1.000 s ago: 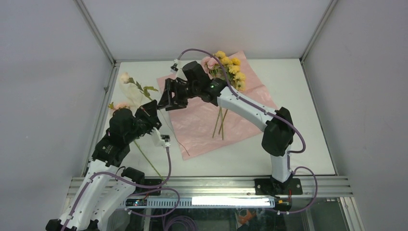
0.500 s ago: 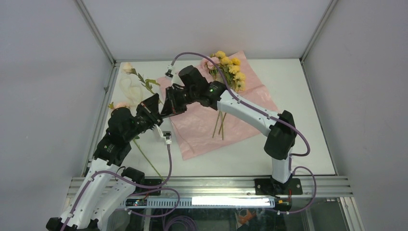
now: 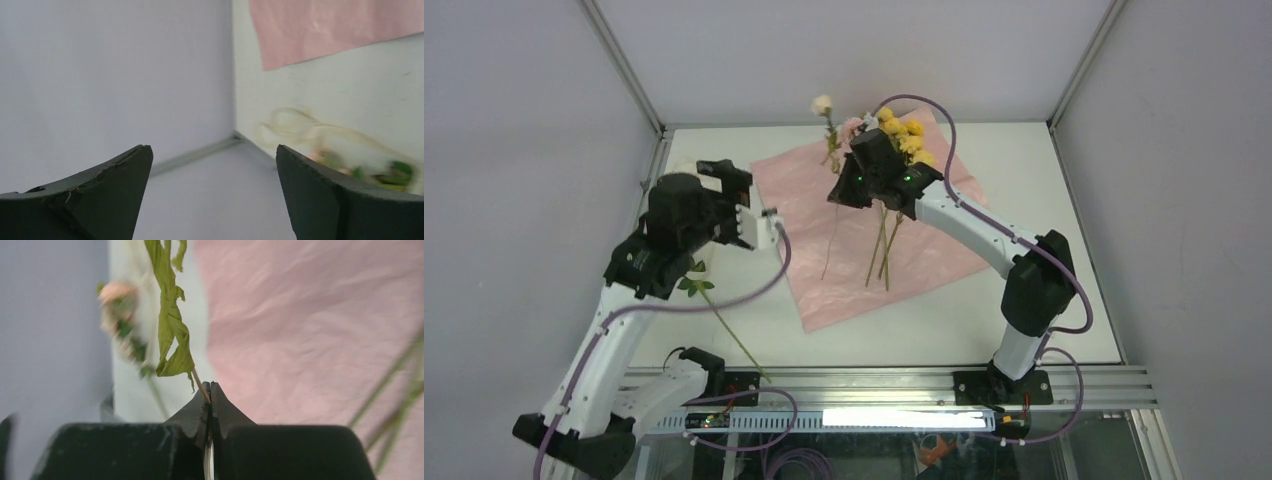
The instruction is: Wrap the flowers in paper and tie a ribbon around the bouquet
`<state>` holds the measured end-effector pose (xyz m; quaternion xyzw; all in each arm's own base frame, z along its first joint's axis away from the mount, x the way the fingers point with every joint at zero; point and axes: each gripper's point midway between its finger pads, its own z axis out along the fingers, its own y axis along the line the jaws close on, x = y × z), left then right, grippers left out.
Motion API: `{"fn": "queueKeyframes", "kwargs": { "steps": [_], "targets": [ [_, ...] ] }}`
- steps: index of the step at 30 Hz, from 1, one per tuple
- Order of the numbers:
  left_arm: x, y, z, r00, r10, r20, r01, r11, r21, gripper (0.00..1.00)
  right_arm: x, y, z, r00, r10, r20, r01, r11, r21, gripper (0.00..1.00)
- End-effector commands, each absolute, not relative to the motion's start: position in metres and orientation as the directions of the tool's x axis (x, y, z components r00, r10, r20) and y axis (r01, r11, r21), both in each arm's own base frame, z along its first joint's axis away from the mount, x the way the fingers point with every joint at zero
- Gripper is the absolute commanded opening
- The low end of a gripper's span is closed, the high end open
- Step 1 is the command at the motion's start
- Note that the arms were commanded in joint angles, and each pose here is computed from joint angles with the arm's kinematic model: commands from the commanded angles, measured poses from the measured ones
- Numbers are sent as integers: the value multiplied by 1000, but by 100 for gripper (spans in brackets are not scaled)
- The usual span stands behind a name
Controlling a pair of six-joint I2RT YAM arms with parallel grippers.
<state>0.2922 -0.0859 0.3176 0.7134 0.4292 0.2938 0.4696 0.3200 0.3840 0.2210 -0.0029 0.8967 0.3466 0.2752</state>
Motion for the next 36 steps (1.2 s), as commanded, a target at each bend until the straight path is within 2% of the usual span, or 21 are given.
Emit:
{"fn": "queueKeyframes", "kwargs": {
  "steps": [1, 3, 5, 7, 9, 11, 13, 16, 18, 20, 22, 24, 29, 32, 34, 36],
  "targets": [
    [270, -49, 297, -210, 865, -455, 652, 471, 595, 99, 384, 316, 220, -622, 335, -708, -12, 900, 436, 0],
    [254, -50, 284, -458, 697, -551, 628, 693, 354, 99, 398, 298, 199, -593, 292, -751, 41, 942, 334, 0],
    [244, -50, 268, -692, 418, -588, 480, 875, 58, 99, 411, 284, 177, -593, 250, -766, 82, 964, 252, 0],
    [241, -35, 252, -852, 120, -510, 217, 967, -136, 99, 420, 268, 154, -610, 214, -763, 131, 977, 169, 0],
    [235, -15, 229, -916, -156, -369, -69, 969, -238, 98, 427, 252, 130, -646, 177, -742, 166, 982, 90, 1],
    [228, 5, 206, -887, -398, -236, -334, 904, -268, 96, 429, 242, 114, -687, 138, -713, 181, 983, 17, 29],
    [220, 19, 184, -821, -553, -142, -513, 824, -240, 95, 430, 235, 107, -709, 94, -699, 182, 982, -53, 50],
    [216, 30, 162, -764, -637, -103, -617, 768, -172, 93, 432, 229, 113, -703, 74, -707, 192, 977, -89, 65],
    [215, 33, 151, -730, -677, -88, -665, 734, -137, 90, 431, 227, 124, -692, 81, -718, 196, 977, -79, 68],
    [210, 37, 140, -692, -718, -73, -712, 696, -90, 88, 428, 227, 137, -682, 88, -726, 192, 979, -62, 68],
    [203, 40, 129, -652, -756, -64, -755, 654, -47, 80, 423, 229, 149, -676, 90, -732, 173, 984, -38, 68],
    [204, 42, 113, -621, -780, -78, -781, 624, -24, 76, 417, 235, 159, -675, 82, -734, 141, 990, -19, 68],
    [223, 69, 84, -582, -799, -153, -813, 579, 69, 73, 400, 240, 173, -686, 75, -724, 87, 996, 21, 67],
    [228, 82, 82, -561, -811, -165, -828, 550, 112, 63, 394, 234, 180, -685, 75, -725, 88, 996, 19, 66],
    [232, 87, 83, -516, -843, -151, -856, 509, 86, 61, 391, 230, 185, -678, 77, -731, 93, 995, 19, 66],
    [249, 92, 102, -495, -850, -180, -865, 503, 5, 63, 389, 228, 190, -673, 78, -735, 96, 995, 18, 66]
  ]
}}
